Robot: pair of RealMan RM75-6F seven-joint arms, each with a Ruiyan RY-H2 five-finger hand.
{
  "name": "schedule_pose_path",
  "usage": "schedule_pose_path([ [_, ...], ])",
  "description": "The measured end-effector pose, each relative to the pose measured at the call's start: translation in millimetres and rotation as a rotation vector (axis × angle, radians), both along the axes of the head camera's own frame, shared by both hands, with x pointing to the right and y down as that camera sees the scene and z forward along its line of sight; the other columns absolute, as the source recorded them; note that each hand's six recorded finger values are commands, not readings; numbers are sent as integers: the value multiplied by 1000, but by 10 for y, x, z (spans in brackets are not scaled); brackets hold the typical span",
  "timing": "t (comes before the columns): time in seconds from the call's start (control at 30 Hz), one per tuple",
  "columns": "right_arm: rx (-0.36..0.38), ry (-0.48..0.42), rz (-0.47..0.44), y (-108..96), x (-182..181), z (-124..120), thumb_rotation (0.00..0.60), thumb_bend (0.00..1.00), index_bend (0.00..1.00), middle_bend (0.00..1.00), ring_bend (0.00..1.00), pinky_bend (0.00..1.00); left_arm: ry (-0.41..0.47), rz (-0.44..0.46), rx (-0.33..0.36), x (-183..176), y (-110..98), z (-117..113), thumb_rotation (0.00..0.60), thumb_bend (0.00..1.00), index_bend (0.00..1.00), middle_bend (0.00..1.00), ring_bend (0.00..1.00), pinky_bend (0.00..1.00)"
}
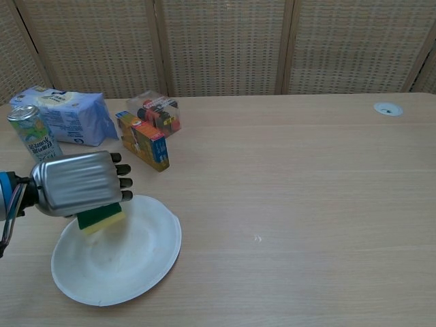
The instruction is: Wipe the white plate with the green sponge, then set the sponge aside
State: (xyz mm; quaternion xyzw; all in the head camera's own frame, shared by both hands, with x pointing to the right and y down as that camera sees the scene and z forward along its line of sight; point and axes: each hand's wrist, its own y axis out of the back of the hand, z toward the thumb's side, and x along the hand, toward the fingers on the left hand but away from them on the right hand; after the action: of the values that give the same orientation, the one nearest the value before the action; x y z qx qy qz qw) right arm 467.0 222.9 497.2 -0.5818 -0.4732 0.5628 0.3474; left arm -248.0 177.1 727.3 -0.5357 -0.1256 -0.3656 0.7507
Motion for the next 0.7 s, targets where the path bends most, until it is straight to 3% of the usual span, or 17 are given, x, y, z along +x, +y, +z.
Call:
schedule_pose_path([
  [0.23,-1,-4,4,-7,15,2,600,0,0,0,0,0,-45,122,55,118,124,34,600,239,695,609,438,415],
  [0.5,1,-6,2,-4,11,-9,600,0,0,0,0,0,-86,188,74,152,210,100,600,369,730,644,460,427],
  [0.7,0,-3,4,-2,19,-3,600,0,0,0,0,0,-113,225,80,151,264,182,600,385,730,647,460,428],
])
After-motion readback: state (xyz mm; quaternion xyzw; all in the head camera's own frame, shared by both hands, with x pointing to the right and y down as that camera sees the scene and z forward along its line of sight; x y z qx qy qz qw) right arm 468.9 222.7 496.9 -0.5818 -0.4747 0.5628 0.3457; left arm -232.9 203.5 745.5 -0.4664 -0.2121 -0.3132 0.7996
